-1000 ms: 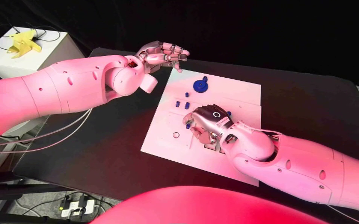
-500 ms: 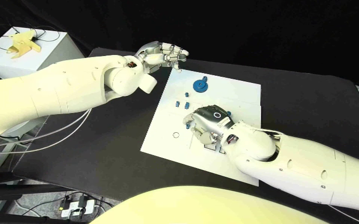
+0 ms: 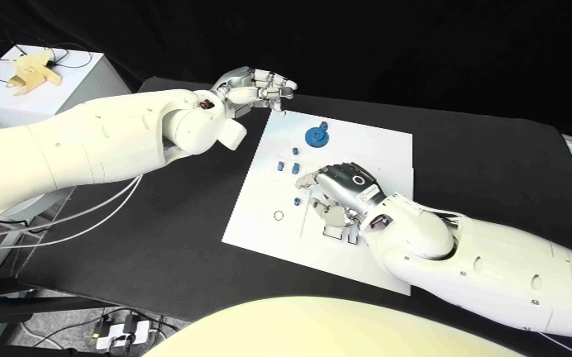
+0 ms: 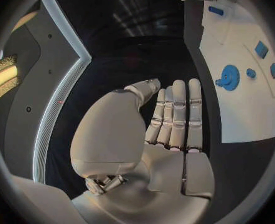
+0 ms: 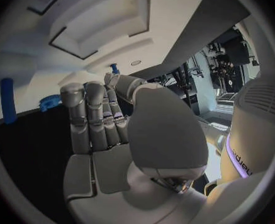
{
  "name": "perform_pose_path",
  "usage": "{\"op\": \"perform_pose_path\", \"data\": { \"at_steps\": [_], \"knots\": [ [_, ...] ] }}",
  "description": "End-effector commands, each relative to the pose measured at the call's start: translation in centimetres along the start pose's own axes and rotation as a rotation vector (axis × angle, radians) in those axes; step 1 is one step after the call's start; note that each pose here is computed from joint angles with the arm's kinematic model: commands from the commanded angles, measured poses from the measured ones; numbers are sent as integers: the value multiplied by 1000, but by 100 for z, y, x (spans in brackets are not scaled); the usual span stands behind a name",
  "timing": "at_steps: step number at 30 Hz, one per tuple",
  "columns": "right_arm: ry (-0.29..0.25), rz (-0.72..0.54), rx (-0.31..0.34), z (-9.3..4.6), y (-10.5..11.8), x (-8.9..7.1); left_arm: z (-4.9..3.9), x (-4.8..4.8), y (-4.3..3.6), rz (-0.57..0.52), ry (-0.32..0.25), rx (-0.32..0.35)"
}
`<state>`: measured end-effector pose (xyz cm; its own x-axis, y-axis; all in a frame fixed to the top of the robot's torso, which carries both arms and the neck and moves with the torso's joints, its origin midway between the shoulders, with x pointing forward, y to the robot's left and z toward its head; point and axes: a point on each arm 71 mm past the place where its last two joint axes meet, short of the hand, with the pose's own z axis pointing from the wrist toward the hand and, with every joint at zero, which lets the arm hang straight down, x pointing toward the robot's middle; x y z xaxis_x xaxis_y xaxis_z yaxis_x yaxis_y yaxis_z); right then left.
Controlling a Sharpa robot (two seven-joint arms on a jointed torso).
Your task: Assemble the parts on the task board
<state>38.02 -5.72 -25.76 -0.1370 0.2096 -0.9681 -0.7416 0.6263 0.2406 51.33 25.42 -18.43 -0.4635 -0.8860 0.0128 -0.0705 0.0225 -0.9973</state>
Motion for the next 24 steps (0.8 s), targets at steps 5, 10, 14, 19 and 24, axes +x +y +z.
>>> {"op": "perform_pose_path", "data": {
  "at_steps": [5,10,14,19,24],
  "knots": [
    [-68,66,45,-123,-98,-256,-8,8,8,-7,12,4],
    [24,51,55,-264,-308,-470,-15,-4,16,-7,9,2],
    [93,-12,73,-363,-497,-606,-12,-2,18,-7,9,2],
    [151,-78,116,-459,-726,-714,-7,3,21,-8,12,2],
    [200,-121,145,-512,-857,-738,-7,-2,22,-8,11,1]
  ]
}}
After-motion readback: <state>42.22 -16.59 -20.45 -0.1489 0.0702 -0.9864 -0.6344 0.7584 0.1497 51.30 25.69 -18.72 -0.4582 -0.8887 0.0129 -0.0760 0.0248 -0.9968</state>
